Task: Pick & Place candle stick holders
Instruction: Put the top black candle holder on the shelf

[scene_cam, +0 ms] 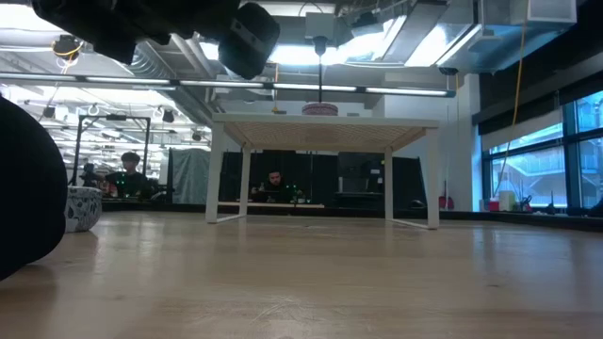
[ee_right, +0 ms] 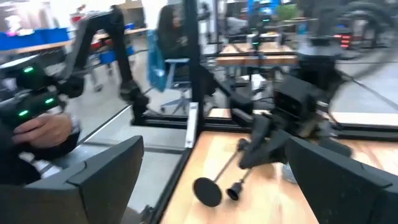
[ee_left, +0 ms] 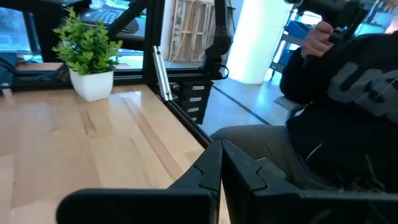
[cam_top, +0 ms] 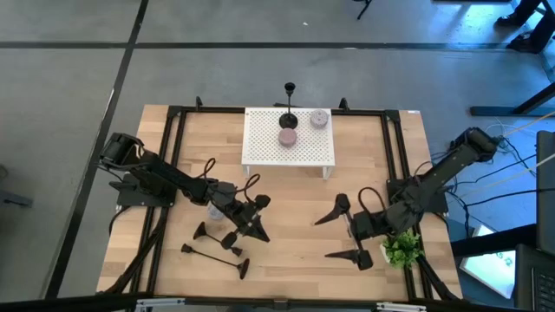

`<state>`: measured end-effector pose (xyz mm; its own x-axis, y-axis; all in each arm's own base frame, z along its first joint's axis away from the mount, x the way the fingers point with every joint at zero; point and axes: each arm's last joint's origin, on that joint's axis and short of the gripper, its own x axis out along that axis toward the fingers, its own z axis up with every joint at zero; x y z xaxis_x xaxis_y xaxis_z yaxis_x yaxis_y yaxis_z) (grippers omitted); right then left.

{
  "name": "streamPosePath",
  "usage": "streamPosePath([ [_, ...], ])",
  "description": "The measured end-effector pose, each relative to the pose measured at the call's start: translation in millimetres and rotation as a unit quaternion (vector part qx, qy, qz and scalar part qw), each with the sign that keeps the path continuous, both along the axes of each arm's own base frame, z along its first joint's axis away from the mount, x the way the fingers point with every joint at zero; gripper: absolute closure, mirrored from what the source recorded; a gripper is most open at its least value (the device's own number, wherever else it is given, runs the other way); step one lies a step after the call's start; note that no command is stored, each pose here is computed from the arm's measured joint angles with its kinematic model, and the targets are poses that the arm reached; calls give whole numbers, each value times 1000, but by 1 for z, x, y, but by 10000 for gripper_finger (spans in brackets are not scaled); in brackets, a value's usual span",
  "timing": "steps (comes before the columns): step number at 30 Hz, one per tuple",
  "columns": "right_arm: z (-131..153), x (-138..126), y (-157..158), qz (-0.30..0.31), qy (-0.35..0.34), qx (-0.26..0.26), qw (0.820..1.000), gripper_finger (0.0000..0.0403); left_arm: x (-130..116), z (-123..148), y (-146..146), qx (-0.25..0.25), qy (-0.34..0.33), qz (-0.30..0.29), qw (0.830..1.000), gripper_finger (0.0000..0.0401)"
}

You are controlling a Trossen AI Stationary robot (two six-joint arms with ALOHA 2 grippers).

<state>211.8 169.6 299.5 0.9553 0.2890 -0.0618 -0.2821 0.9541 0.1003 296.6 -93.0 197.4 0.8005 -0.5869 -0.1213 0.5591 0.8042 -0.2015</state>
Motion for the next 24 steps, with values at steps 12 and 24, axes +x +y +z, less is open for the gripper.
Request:
streamPosePath([
  [12, 13, 39, 12, 74, 64, -56, 994, 8, -12, -1, -35, -12, 19, -8, 1000, 399],
  [24, 14, 53, 0, 115, 83, -52, 989, 8, -37, -18, -73, -4, 125, 69, 990, 398],
])
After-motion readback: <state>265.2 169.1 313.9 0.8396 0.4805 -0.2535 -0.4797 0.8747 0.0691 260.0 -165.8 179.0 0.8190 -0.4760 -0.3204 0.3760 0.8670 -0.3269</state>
